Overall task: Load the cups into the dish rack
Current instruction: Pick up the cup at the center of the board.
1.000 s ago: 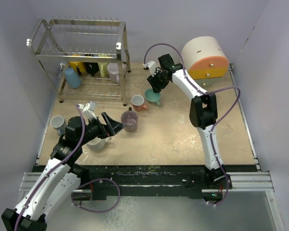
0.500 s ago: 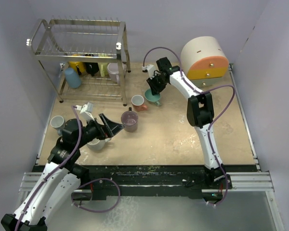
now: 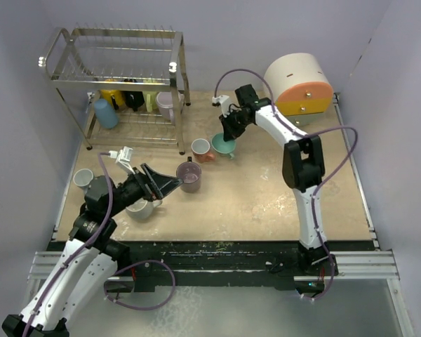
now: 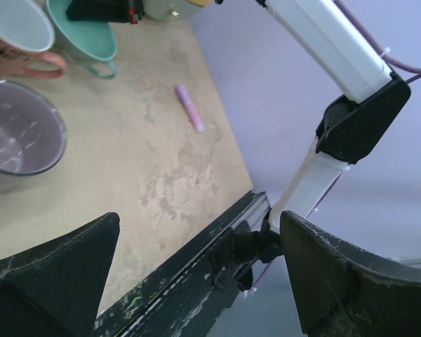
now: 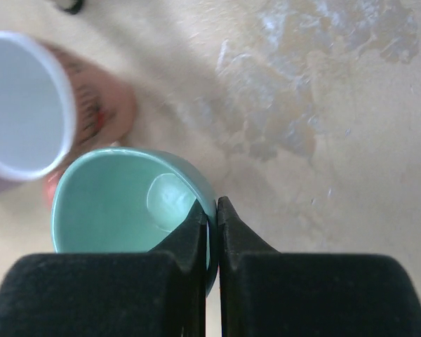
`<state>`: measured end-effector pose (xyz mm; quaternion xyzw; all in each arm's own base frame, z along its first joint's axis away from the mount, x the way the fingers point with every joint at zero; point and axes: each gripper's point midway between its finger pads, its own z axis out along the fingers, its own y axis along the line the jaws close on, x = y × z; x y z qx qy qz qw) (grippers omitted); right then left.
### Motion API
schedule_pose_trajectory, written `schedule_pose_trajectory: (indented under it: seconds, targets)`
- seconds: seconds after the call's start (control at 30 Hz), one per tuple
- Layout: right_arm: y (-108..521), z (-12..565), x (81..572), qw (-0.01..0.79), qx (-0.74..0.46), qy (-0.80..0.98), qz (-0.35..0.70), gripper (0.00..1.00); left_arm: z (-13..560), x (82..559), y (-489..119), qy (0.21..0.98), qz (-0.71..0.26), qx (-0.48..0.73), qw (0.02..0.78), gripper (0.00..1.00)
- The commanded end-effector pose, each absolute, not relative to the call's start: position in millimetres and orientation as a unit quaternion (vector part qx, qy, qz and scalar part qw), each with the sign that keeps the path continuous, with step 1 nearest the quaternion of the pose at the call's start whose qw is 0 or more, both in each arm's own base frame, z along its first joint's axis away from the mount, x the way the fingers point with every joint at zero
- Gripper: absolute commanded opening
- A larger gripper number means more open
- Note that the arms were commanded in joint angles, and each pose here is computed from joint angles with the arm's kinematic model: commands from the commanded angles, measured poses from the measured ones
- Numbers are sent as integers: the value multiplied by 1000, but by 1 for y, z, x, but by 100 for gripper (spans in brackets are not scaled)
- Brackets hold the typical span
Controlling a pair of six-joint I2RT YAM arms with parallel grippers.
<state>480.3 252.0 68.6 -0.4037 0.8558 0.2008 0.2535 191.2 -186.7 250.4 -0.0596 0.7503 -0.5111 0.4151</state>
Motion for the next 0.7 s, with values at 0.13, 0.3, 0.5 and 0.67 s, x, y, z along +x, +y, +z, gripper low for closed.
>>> schedule_pose_trajectory:
  seconds: [0.13, 0.3, 0.5, 0.67]
  targets:
    - [238, 236, 437, 408, -411, 747, 325, 0, 313, 179, -203, 636, -631, -19, 443, 98]
    - [223, 292, 394, 449, -397, 688, 408, 0, 333, 180, -210, 600, -659, -3, 453, 98]
    - [210, 363, 351, 500, -380, 625, 463, 0, 356, 173, -241, 563, -684, 41, 462, 98]
    - [203, 407, 322, 504, -359, 589, 520, 0, 384, 164, -269, 517, -701, 73, 485, 98]
